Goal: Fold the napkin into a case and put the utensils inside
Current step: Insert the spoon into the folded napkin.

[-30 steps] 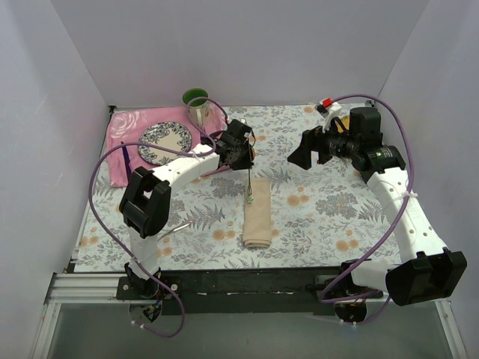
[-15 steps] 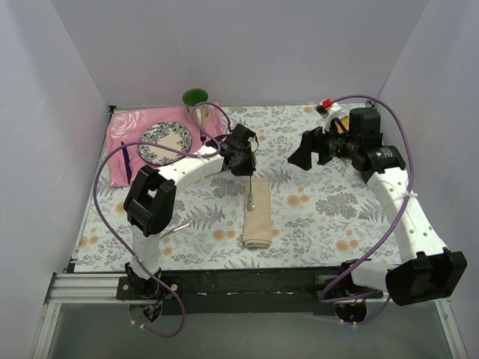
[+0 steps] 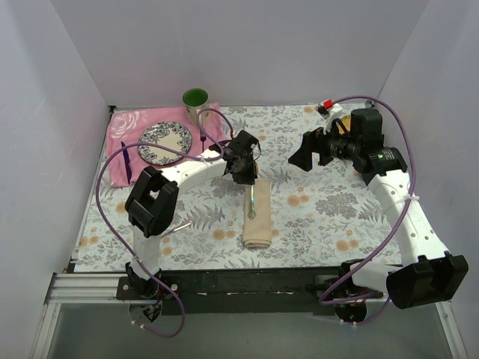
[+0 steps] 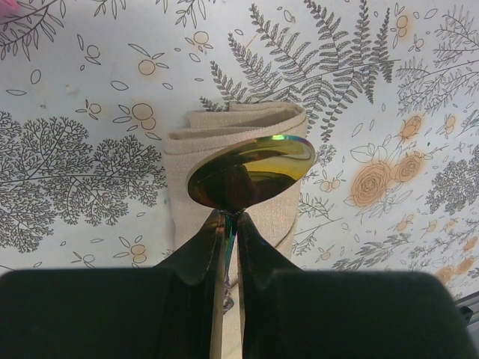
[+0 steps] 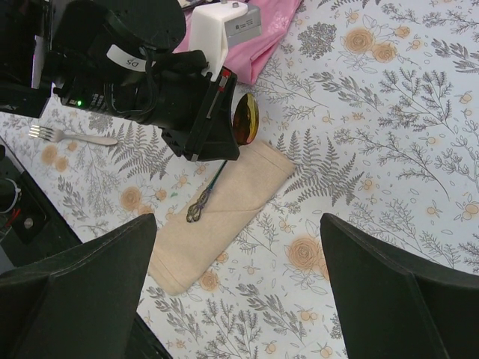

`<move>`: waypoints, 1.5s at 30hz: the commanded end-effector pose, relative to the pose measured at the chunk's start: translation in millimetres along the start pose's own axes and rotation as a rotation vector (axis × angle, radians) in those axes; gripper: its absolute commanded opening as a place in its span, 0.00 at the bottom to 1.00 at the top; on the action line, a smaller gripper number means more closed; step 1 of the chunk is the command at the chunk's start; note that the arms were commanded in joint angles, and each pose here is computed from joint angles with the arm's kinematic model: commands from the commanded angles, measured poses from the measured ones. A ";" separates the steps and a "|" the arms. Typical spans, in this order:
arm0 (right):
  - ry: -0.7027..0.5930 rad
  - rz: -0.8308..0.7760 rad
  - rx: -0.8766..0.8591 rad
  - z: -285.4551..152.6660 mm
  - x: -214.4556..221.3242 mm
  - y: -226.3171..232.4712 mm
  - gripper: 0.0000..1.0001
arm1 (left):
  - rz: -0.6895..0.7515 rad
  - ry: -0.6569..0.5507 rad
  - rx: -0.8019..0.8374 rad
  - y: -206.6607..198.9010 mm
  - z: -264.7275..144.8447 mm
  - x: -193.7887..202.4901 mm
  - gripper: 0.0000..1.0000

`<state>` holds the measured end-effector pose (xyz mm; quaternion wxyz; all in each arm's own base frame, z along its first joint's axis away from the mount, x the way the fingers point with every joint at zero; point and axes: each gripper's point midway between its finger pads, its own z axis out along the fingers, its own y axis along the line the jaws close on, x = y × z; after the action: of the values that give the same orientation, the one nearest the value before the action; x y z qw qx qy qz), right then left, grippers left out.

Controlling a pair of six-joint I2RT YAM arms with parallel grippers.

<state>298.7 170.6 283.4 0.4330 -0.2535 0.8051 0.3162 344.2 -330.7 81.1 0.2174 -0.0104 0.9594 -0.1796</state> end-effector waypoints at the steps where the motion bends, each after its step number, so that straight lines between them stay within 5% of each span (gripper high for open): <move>1: -0.026 -0.028 -0.001 -6.2 -2.7 3.5 0.99 | -0.009 0.012 -0.003 -0.4 -4.2 5.6 0.00; 16: -0.022 -0.019 -0.017 -6.3 1.2 6.7 0.99 | -0.010 -0.078 -0.022 -0.7 1.6 -40.6 0.00; 45: -0.021 0.006 -0.032 -1.1 7.0 7.0 0.99 | -0.066 0.063 -0.004 -0.4 -21.5 23.1 0.00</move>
<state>290.6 172.3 271.7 0.4191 -0.2522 0.8083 0.3279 320.3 -328.1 53.8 0.1612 -0.0249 0.9732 -0.1622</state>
